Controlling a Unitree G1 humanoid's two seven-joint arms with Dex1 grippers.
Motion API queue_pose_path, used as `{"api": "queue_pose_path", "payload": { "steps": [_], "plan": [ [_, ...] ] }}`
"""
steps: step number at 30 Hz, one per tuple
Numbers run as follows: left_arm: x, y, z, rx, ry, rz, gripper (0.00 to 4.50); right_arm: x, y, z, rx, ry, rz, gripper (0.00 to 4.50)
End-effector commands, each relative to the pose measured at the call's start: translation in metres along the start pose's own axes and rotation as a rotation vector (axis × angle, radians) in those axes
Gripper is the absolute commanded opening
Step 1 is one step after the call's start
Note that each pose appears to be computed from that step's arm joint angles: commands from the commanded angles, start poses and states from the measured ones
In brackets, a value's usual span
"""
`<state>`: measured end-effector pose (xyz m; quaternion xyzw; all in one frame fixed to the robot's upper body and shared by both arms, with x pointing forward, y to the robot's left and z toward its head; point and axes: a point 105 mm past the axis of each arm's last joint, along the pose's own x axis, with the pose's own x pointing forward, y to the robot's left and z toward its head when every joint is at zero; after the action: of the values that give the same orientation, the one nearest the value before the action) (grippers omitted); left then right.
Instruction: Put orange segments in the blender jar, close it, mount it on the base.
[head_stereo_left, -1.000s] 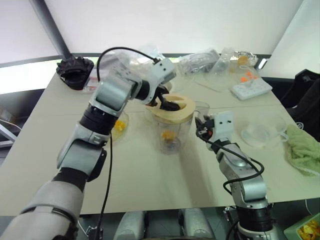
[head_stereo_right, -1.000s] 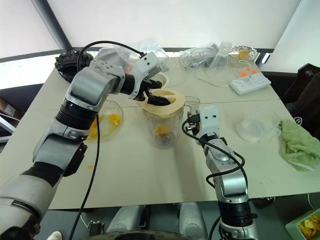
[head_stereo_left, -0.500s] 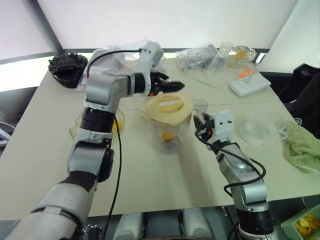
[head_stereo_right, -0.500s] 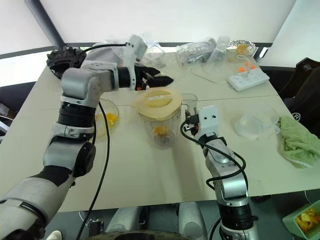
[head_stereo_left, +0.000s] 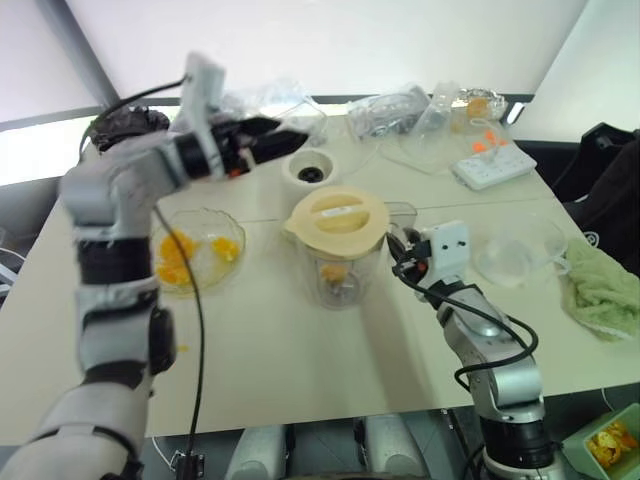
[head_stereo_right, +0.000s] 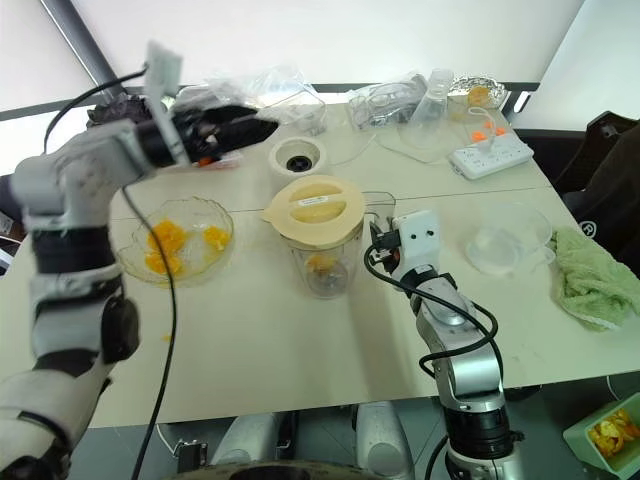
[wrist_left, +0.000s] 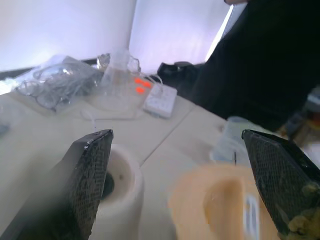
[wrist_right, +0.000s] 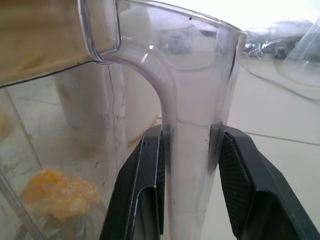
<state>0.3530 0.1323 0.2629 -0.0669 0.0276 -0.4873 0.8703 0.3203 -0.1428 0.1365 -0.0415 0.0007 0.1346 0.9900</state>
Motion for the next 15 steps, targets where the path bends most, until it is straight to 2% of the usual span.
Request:
{"api": "queue_pose_path", "payload": {
  "steps": [1,5,10,15],
  "plan": [
    [-0.021,-0.02,0.0,0.055,-0.032,-0.031,4.26,-0.003,-0.014,0.034,-0.012,-0.103,-0.027,0.98],
    [-0.036,-0.017,-0.022,0.001,-0.053,0.065,4.26,-0.004,-0.032,0.05,0.02,-0.132,-0.055,0.98],
    [-0.036,-0.023,-0.036,-0.033,-0.077,0.098,4.26,-0.006,-0.05,0.077,0.054,-0.171,-0.083,0.98],
    [-0.042,-0.032,-0.048,-0.048,-0.071,0.107,4.26,-0.006,-0.069,0.109,0.011,-0.204,-0.094,0.98]
  ]
}}
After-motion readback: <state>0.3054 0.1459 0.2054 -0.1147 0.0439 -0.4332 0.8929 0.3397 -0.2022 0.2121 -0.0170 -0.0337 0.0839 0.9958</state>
